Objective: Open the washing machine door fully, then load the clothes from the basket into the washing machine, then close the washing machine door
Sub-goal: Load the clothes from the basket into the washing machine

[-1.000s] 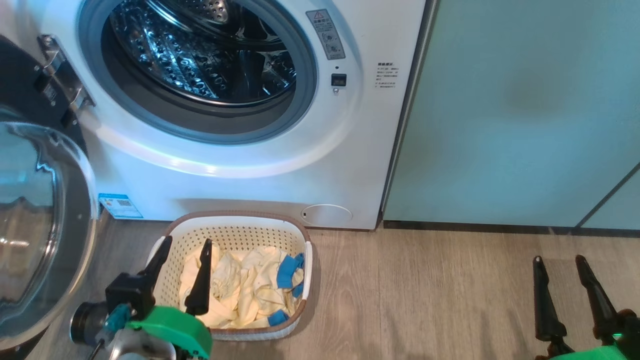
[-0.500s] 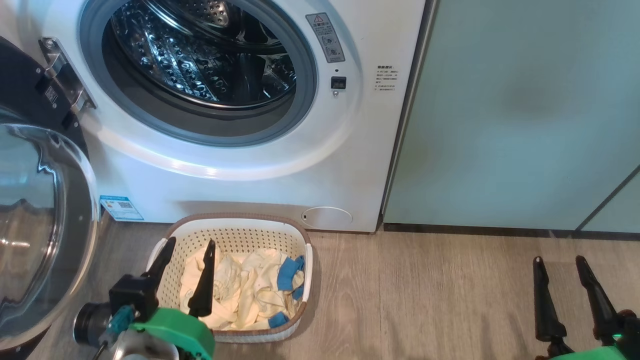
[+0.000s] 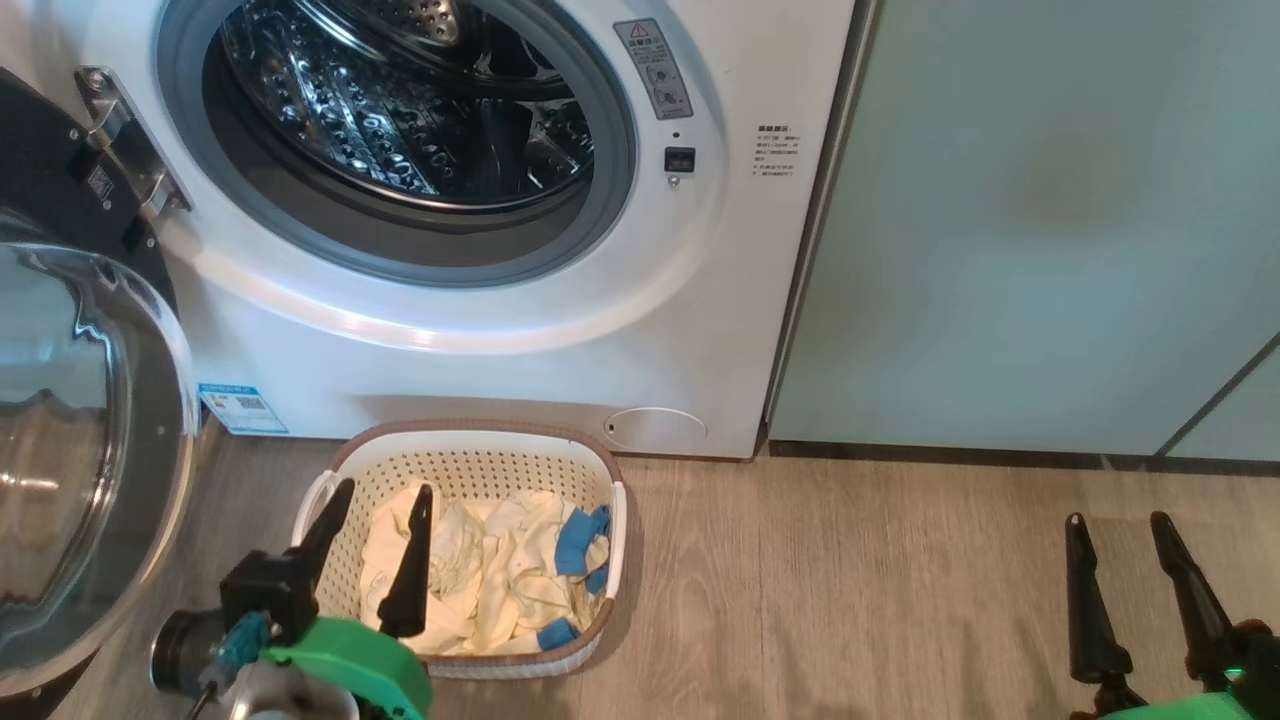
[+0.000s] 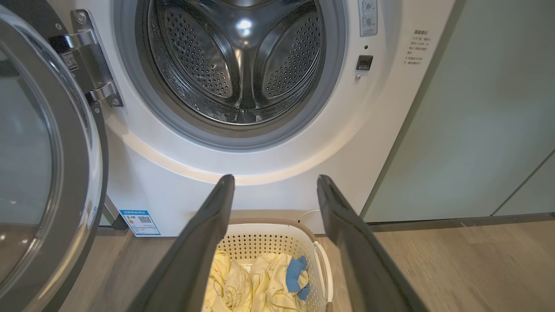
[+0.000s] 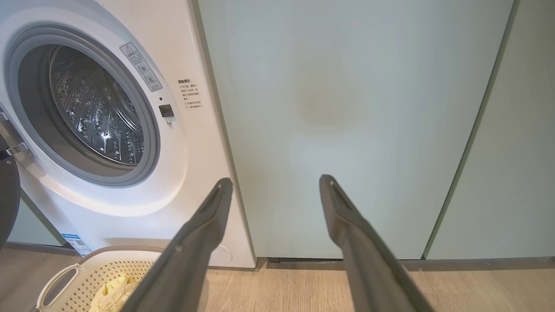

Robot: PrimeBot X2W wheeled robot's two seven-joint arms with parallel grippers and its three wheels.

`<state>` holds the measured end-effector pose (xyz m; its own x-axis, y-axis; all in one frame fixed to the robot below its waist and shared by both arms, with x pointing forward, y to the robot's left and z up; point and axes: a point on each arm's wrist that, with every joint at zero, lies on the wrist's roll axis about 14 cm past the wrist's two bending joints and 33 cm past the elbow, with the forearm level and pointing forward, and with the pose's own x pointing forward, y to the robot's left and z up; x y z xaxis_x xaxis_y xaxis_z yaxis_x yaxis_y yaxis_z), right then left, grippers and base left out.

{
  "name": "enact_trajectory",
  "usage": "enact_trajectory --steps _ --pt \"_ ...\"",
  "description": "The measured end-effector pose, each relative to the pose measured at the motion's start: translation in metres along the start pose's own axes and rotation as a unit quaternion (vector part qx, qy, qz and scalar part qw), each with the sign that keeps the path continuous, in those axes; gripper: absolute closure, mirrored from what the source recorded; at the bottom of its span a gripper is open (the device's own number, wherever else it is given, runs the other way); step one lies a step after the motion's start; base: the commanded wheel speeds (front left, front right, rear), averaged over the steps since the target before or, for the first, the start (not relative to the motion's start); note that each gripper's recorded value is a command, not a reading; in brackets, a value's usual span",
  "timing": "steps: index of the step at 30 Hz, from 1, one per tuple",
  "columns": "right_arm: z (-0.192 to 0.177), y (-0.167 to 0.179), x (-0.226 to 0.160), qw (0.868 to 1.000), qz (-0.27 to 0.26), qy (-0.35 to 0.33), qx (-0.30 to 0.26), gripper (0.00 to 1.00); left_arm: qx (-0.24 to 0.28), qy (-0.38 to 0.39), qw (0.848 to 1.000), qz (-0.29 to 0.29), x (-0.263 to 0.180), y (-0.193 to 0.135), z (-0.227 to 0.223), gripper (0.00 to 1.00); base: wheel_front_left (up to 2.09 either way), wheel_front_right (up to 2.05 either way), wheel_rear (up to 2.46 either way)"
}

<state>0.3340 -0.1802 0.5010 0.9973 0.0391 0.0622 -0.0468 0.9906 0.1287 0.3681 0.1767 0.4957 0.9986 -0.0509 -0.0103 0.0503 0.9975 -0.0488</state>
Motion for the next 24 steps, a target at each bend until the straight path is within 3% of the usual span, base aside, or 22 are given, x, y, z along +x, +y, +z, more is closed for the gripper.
enact_trajectory --steps 11,17,24 --pt "-0.011 -0.002 0.007 1.000 -0.002 0.018 0.000 0.00 -0.025 0.100 0.993 -0.053 0.005 -0.027 -0.057 0.00 0.00 0.00 0.00" --pt "-0.015 -0.002 0.031 1.000 0.000 0.018 0.004 0.00 -0.033 0.147 0.983 -0.103 0.036 -0.054 -0.093 0.00 0.00 0.00 0.00" --pt "-0.036 -0.002 0.066 0.999 0.004 0.034 0.012 0.00 -0.034 0.232 0.964 -0.122 0.075 -0.067 -0.161 0.00 0.00 0.00 0.00"
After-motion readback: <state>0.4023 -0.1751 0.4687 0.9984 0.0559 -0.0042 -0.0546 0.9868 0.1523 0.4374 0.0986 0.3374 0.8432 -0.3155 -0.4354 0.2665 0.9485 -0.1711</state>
